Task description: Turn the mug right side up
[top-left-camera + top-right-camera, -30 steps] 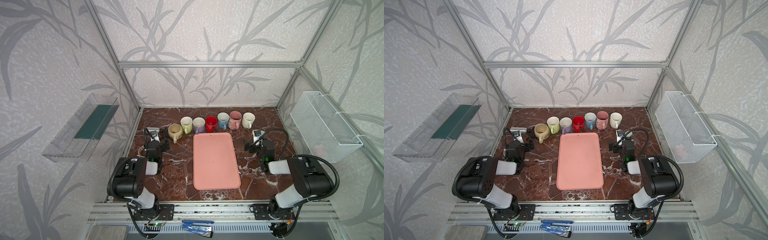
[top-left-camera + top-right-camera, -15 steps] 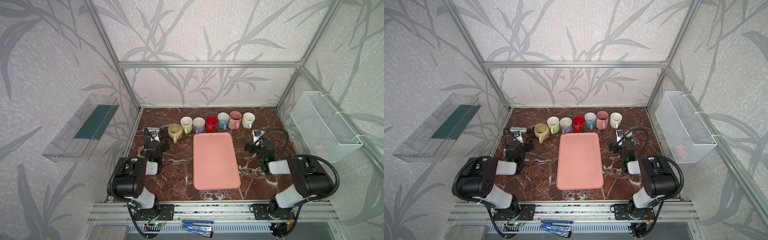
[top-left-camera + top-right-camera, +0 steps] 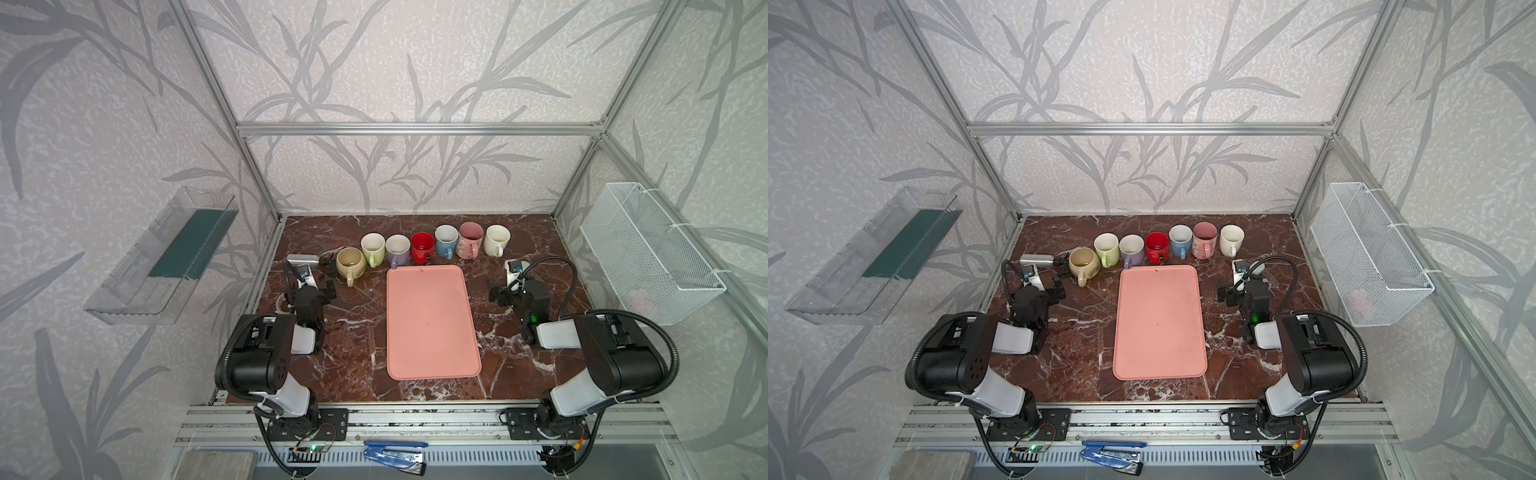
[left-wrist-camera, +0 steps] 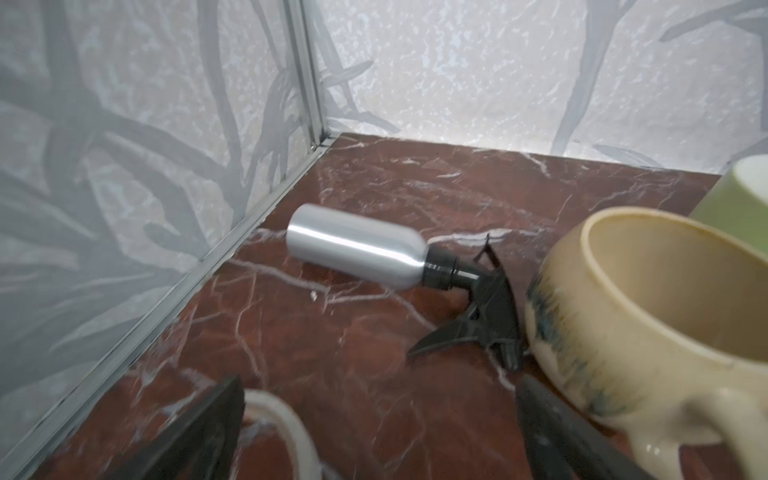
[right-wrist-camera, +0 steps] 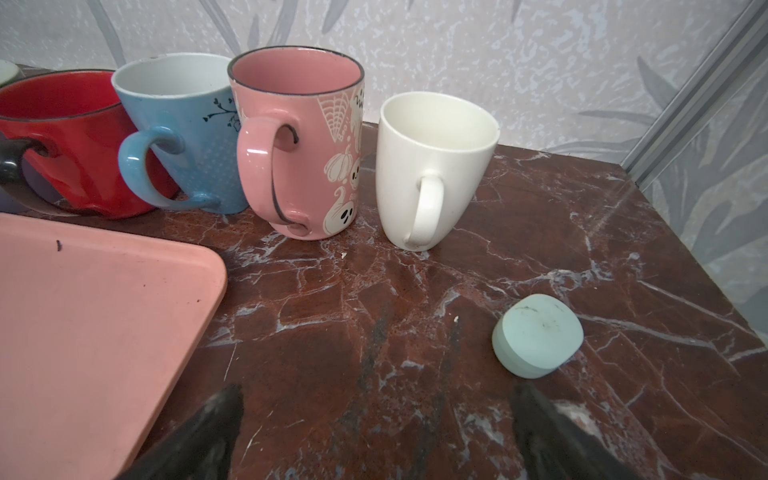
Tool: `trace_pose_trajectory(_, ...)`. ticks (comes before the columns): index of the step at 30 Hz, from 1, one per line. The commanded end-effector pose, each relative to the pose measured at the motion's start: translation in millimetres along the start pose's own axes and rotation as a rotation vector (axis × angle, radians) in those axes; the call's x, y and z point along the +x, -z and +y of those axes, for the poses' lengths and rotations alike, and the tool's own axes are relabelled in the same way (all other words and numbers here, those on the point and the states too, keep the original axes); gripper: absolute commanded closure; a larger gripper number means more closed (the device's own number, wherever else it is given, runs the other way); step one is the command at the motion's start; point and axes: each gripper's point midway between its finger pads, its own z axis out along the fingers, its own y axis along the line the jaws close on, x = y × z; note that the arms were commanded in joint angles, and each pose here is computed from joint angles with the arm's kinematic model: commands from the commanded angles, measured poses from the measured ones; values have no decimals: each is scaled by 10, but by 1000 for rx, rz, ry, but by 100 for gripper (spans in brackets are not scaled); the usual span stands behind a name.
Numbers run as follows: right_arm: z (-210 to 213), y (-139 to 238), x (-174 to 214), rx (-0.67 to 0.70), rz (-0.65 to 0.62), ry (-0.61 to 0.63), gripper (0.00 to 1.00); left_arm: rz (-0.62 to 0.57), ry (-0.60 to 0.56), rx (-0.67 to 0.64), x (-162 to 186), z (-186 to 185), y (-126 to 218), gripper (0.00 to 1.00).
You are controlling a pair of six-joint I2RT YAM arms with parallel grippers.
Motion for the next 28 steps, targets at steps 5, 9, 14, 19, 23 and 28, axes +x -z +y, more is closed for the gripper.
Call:
trace_pose_trajectory(5,16,6,-54,-5,-27,6,1,63,-42,49,91,-84,-19,1)
trace_pose_trajectory(9,16,6,-53,-5,-27,7,1,62,-42,48,88,-82,-21,1)
trace_pose_trajectory(14,17,6,-52,-5,-26,6,1,24,-46,94,60,-148,48,1)
trace_pose_trajectory(19,16,6,-51,-5,-26,6,1,-128,25,5,27,100,321,1)
trace_pose_trajectory(23,19,6,-51,-6,-26,6,1,-12,-9,0,62,32,91,1)
trace_pose_trajectory(28,17,8,-47,-5,-26,6,1,90,-43,106,111,-143,-10,1)
